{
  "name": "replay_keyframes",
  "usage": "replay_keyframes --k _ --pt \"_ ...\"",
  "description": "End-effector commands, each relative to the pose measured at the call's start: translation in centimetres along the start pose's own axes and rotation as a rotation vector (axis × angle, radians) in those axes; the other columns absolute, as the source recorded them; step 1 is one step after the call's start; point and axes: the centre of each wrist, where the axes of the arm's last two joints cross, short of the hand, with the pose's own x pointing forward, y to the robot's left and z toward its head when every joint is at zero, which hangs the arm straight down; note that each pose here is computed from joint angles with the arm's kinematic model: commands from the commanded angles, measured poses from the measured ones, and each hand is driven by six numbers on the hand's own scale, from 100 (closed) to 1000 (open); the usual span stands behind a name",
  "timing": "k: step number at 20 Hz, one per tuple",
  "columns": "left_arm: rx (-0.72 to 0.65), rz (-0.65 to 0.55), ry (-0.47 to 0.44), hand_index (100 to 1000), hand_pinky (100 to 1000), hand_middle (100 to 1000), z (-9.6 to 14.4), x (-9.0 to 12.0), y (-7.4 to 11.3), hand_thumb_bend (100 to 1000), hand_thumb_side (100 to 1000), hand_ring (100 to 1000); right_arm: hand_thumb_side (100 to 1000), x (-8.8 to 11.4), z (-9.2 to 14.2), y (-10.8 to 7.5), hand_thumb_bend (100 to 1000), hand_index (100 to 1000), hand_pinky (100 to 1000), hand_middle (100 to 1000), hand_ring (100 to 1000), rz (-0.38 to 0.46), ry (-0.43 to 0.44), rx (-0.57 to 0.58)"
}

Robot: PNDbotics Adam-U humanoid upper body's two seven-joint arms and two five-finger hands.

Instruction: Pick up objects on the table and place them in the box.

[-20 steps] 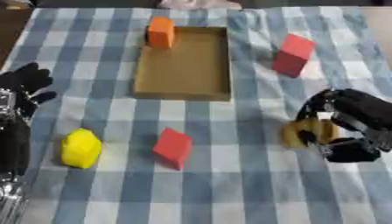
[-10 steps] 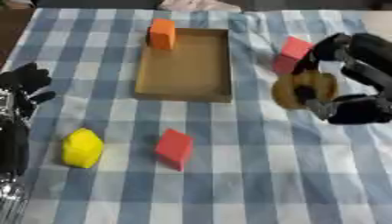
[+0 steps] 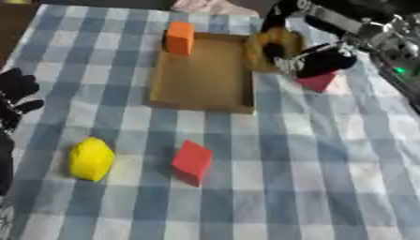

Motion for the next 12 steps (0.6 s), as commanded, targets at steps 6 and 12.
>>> replay_keyframes --k 6,12 --pt "-0.044 0.009 -0.086 861 789 752 -1.5 1.6 -0.2 164 950 830 134 -2.1 -3.2 -0.2 100 648 800 407 674 0.005 0.025 -0.081" --pt "-0.047 0.014 -0.107 861 790 752 -1.9 1.9 -0.3 164 953 830 120 -3.7 -4.1 1.2 100 664 802 428 689 0.013 0.060 -0.079"
